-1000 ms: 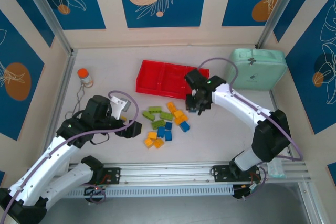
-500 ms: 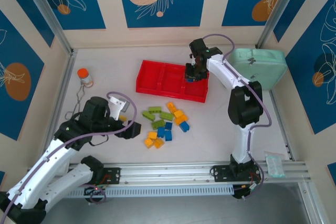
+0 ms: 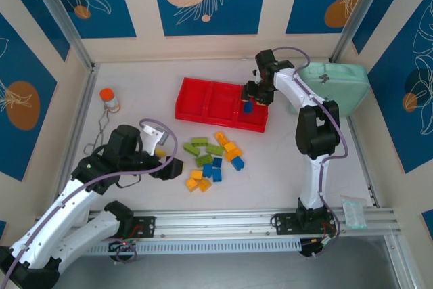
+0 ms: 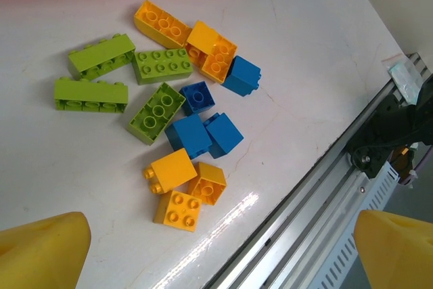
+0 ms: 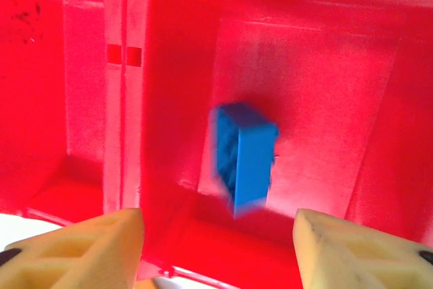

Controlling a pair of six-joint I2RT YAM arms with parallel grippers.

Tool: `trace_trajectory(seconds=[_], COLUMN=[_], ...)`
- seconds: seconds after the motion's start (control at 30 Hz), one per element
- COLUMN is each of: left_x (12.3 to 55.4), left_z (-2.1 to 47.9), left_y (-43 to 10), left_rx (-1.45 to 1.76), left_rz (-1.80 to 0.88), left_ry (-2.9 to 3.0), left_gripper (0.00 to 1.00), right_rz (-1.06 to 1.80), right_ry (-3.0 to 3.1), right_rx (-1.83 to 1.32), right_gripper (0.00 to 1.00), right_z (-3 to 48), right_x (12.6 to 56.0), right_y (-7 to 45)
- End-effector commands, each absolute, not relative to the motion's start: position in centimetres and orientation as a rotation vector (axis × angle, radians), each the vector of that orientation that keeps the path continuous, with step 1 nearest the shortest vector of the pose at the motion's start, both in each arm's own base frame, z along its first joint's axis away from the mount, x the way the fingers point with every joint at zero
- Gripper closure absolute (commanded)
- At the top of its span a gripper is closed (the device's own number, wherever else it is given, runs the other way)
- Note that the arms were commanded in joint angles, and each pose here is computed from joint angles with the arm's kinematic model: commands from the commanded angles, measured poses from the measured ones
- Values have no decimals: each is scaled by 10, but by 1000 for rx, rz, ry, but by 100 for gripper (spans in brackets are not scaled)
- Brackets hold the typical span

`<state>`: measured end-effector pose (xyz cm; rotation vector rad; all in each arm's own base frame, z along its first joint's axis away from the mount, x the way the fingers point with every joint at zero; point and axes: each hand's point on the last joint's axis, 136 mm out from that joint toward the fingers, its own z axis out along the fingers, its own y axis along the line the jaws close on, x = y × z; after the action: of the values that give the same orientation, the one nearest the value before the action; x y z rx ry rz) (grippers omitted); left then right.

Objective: Sort the legos into containers by color
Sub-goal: Place the lego in the container, then pick up the lego from the bottom-center of the table.

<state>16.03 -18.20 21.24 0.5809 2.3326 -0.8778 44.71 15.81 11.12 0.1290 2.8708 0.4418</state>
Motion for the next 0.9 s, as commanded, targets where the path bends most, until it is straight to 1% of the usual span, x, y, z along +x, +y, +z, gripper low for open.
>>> trace_trajectory(seconds=[0.0,0.07,0.17,0.23,0.33,0.4,0.47,0.5,0.53,0.6,0.7,0.77,0.87], left_x=[157,157,156,155,152,151,149,148,148,148,148,148,149], left_z=[217,217,217,216,219,221,224,224,224,224,224,224,223], left_y=[-184,-184,-186,-188,-191,-193,-194,-195,-195,-195,-195,-195,-195], left_rx=[613,610,616,625,643,649,658,663,663,665,663,664,658], left_rz=[-899,-901,-913,-925,-963,-985,-1003,-1011,-1012,-1015,-1013,-1013,-1008], left_ry=[2291,2286,2291,2297,2286,2271,2258,2256,2256,2256,2256,2256,2266], left_gripper=[1,1,1,1,1,1,1,1,0,1,1,1,1], right_rz=[535,554,565,567,591,626,592,568,538,493,430,359,240], right_ry=[2824,2815,2813,2831,2899,2958,3023,3057,3085,3141,3190,3207,3215], right_rx=[85,71,-15,-110,-261,-350,-415,-445,-474,-532,-592,-646,-732], right_gripper=[33,29,25,24,22,20,18,4,1,1,1,1,4], right_z=[148,158,175,179,178,172,160,153,146,130,111,101,86], right_x=[435,426,400,373,322,286,257,244,234,213,197,192,191], right_y=[169,172,176,181,193,205,208,209,209,209,207,205,202])
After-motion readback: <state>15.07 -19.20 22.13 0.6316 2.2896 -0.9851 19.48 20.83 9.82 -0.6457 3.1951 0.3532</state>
